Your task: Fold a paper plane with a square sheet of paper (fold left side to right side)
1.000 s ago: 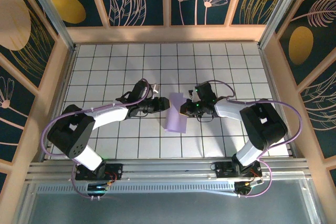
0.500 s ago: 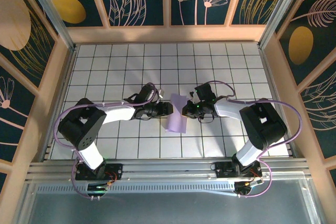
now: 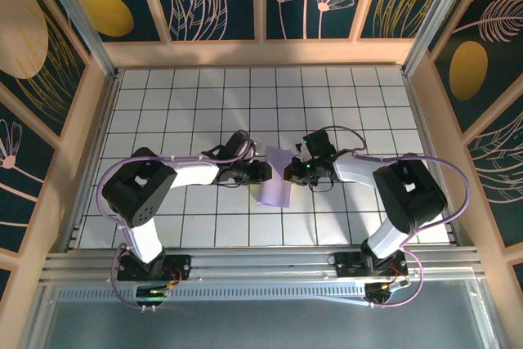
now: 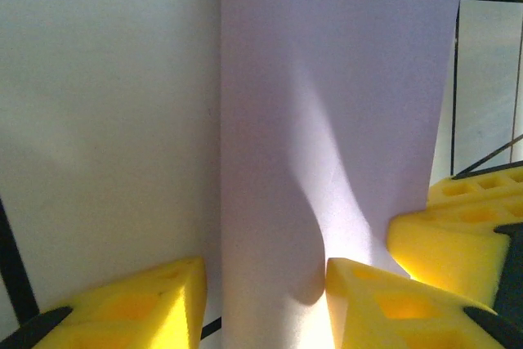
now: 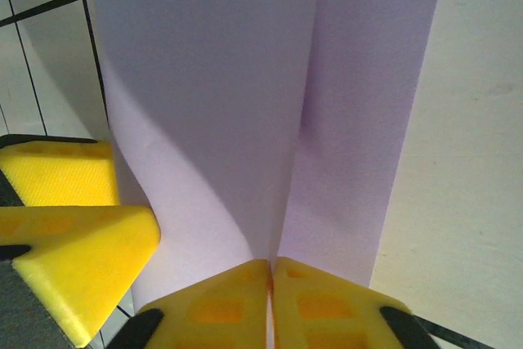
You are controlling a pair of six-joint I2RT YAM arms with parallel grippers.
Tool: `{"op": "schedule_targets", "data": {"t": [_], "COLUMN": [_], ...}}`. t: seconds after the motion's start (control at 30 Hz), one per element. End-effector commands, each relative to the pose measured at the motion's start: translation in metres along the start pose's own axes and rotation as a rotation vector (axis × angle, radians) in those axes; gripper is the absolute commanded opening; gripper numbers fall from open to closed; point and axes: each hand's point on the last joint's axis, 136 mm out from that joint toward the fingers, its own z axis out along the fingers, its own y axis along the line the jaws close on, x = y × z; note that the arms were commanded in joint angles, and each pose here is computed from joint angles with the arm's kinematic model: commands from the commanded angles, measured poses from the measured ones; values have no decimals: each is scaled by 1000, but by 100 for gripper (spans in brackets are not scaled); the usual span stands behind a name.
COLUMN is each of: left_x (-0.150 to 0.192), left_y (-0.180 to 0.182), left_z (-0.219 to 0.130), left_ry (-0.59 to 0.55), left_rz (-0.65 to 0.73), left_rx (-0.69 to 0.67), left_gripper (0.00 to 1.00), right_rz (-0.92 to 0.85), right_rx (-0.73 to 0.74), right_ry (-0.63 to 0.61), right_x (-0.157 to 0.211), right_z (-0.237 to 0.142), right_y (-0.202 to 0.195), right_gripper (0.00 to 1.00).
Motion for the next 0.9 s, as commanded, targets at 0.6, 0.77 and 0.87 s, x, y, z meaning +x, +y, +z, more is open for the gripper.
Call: {"op": "schedule_targets", "data": {"t": [0.6,0.77,0.87], "left_x": [15,19,22], "left_y": [11,11,9], "left_z": [17,23,27], "left_ry": [56,79,96], "left_rz": [-19,-6,8], "left_rx": [-153,-180,-192], "left_gripper": [41,43,44], "right_rz": [-5,-2,-1], "right_rx": [117,123,125], "right_ry": [-165,-183,-184], "right_x": [-37,-39,-38], "right_z": [-51,-57,-57], "right_y": [-28,-32,-34], "right_gripper": [44,45,45]}}
